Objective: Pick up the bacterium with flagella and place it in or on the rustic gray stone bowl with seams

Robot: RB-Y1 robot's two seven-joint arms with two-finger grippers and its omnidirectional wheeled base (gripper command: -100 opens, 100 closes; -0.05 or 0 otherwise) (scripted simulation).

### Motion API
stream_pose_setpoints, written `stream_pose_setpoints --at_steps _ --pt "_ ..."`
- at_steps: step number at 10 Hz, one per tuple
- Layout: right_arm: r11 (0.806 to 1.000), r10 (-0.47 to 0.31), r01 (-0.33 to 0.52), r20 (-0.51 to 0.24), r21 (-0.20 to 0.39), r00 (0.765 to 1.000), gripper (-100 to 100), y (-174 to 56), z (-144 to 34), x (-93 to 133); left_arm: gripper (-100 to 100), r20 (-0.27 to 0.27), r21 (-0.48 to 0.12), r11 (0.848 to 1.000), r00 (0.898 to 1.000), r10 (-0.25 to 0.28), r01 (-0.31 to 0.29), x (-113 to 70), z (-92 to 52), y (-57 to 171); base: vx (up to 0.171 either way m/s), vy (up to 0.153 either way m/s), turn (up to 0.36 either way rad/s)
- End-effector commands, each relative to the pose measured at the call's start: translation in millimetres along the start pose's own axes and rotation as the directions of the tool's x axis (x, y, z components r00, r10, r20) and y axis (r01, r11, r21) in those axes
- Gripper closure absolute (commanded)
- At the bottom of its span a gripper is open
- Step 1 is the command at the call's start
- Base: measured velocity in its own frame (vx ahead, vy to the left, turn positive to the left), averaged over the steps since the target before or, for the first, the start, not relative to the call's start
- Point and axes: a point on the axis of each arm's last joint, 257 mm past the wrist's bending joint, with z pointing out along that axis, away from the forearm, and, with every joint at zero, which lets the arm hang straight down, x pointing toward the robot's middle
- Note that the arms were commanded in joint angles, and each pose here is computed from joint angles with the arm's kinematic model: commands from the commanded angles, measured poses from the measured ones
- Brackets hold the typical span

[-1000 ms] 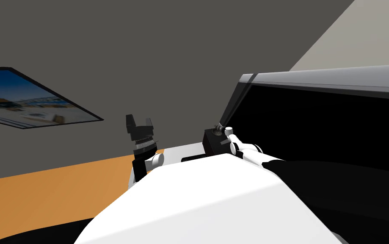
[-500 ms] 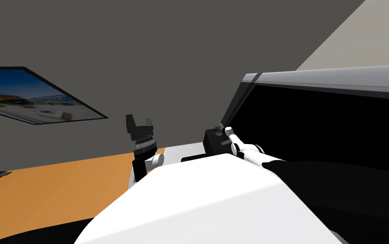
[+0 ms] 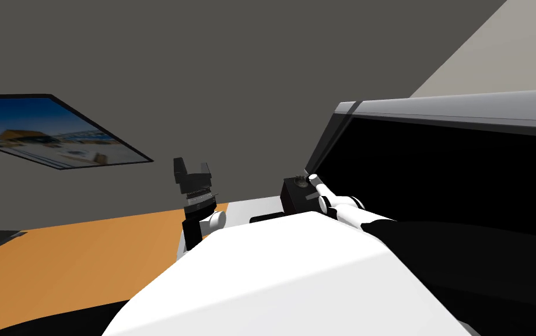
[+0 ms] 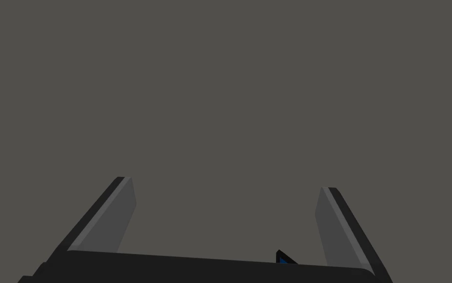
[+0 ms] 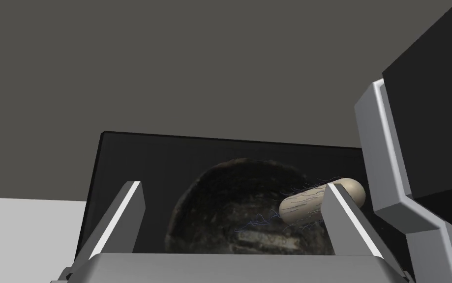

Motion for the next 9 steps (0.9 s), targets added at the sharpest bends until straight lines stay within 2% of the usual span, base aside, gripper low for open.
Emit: stream_pose_setpoints --at_steps 1,2,4,5,7,9 --pt "0.995 -0.101 0.101 0.013 -0.006 0.995 -100 2 -0.7 -3 0 0.000 0.000 1.000 1.000 0.000 0.000 0.0 0.0 0 0.000 0.000 0.000" --pt "0.987 -0.160 0.160 0.023 -0.010 0.987 -100 3 -0.8 -6 0 0.000 0.000 1.000 1.000 0.000 0.000 0.0 0.0 0 -0.007 0.007 0.023" --pt "0.980 -0.199 0.200 0.038 -0.015 0.979 -100 5 -0.9 -9 0 0.000 0.000 1.000 1.000 0.000 0.000 0.0 0.0 0 0.000 0.000 0.000" --pt "0.990 -0.115 0.121 0.080 -0.078 0.990 -100 53 -16.2 -41 0 0.000 0.000 1.000 1.000 0.000 0.000 0.0 0.0 0 -0.067 0.065 0.219" --pt "0.990 -0.115 0.121 0.080 -0.078 0.990 -100 53 -16.2 -41 0 0.000 0.000 1.000 1.000 0.000 0.000 0.1 0.1 0 -0.078 0.076 0.254" --pt "0.990 -0.115 0.121 0.080 -0.078 0.990 -100 53 -16.2 -41 0 0.000 0.000 1.000 1.000 0.000 0.000 0.0 0.0 0 -0.006 0.006 0.021"
